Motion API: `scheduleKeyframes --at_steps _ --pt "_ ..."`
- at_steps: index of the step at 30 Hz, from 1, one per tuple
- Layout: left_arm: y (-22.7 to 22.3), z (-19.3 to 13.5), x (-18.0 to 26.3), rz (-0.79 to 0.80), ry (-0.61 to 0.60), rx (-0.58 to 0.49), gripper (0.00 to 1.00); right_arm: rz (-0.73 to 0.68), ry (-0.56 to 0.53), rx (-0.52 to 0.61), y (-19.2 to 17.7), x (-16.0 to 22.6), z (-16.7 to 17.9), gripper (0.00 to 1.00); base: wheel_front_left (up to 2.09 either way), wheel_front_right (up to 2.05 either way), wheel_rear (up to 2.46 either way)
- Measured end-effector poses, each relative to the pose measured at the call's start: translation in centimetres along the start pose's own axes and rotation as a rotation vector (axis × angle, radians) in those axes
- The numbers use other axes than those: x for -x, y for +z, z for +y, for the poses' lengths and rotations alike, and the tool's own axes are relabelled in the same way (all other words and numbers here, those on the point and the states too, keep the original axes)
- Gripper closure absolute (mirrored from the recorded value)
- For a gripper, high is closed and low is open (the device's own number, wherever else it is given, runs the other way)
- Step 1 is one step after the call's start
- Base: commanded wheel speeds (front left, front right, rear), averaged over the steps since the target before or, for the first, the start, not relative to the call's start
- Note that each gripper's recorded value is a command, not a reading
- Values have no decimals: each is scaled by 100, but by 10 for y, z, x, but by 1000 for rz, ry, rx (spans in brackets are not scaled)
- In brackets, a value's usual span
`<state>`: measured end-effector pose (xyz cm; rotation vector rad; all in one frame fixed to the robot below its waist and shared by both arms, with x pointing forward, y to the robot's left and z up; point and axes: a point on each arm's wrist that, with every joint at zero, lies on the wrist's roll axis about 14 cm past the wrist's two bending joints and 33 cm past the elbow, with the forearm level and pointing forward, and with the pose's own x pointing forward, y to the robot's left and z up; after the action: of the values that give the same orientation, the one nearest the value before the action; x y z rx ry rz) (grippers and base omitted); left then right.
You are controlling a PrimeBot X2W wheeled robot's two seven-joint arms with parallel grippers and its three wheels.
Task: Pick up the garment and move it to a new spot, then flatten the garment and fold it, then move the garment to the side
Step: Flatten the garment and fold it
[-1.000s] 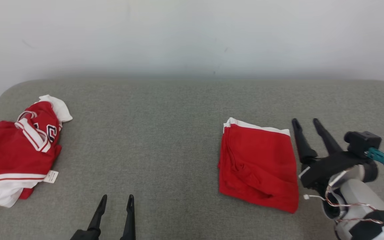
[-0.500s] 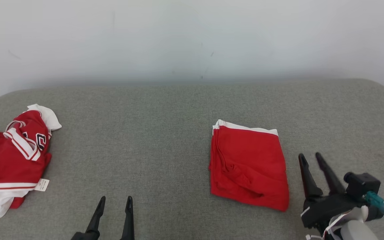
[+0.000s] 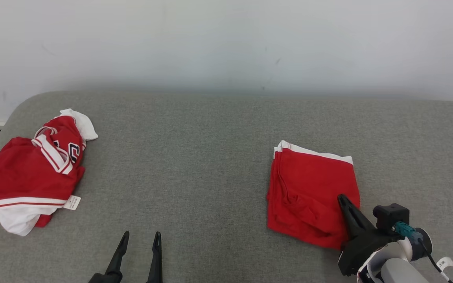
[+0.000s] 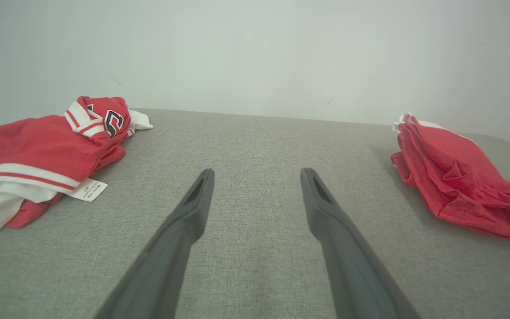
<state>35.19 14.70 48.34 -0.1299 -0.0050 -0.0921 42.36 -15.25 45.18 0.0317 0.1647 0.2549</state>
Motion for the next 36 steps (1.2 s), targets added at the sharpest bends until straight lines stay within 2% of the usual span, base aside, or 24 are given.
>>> scheduleKeyframes --at_steps 9,21,28,32,36 --pt "-3 17 10 12 59 3 0 109 57 -2 -29 -17 23 100 0 0 0" --pt "-6 25 9 23 88 9 0 115 189 -26 -34 -32 79 100 0 0 0" --pt "-4 25 4 17 91 10 0 93 256 -71 -30 -31 113 100 0 0 0" --pt "-4 24 2 16 88 12 0 68 262 -92 -23 -30 118 100 0 0 0" --pt "-2 22 0 9 82 12 0 -6 255 -109 -1 -32 116 100 0 0 0"
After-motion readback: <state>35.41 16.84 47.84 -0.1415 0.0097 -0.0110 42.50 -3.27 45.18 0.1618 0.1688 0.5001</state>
